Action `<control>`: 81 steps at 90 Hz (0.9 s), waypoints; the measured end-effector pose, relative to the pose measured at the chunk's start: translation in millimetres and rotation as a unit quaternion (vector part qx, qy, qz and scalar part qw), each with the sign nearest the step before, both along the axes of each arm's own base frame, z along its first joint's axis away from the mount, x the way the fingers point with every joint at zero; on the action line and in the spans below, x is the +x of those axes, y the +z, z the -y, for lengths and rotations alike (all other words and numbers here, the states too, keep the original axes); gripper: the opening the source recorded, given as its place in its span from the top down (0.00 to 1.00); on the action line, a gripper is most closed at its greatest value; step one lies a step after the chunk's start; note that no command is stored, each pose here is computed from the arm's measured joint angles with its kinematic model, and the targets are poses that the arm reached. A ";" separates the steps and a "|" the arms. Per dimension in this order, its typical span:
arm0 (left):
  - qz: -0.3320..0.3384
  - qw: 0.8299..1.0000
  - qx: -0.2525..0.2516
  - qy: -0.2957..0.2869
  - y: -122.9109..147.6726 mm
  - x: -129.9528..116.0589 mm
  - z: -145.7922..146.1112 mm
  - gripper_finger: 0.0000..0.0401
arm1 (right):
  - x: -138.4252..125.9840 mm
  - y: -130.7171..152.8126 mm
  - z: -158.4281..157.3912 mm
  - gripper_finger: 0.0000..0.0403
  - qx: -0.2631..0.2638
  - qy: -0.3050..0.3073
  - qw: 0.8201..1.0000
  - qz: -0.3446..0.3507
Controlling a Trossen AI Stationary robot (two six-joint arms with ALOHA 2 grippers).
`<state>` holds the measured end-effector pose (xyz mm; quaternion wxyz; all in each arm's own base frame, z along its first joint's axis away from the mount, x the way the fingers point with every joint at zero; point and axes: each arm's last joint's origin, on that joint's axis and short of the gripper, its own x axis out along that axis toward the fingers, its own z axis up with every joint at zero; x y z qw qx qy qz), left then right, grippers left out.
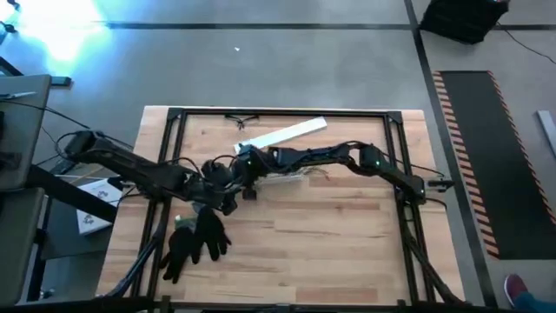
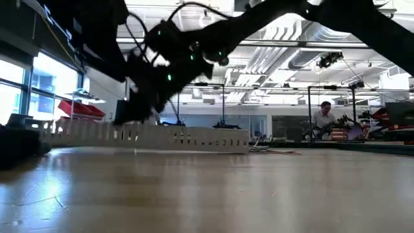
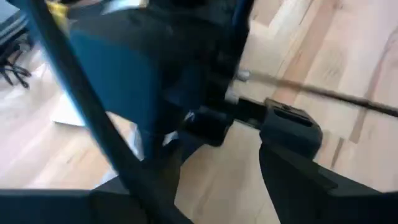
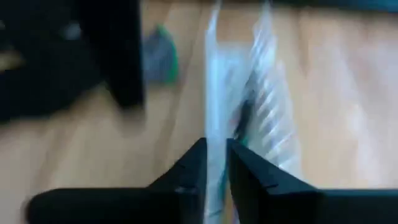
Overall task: Ziptie cables
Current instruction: Close the white cable duct
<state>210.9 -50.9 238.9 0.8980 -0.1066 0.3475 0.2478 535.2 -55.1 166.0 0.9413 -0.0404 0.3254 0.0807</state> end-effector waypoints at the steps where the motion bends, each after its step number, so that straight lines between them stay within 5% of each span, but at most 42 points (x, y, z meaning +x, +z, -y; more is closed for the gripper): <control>1: 0.002 1.000 -0.001 -0.001 0.9 -0.2 0.0 0.51 | -0.3 1.8 0.8 0.81 -0.001 0.001 1.000 -0.004; 28: 0.001 1.000 -0.008 -0.015 4.5 -5.7 2.1 0.51 | -37.5 51.1 39.0 0.54 -0.039 0.030 0.988 -0.149; 58: -0.064 0.998 0.008 0.000 -40.8 -12.1 -2.0 0.51 | -127.4 60.9 75.6 0.57 0.003 0.002 0.956 -0.295; 81: -0.106 0.994 0.027 -0.016 -68.9 -5.8 -24.3 0.51 | -195.7 52.8 51.3 0.59 0.021 -0.051 0.967 -0.249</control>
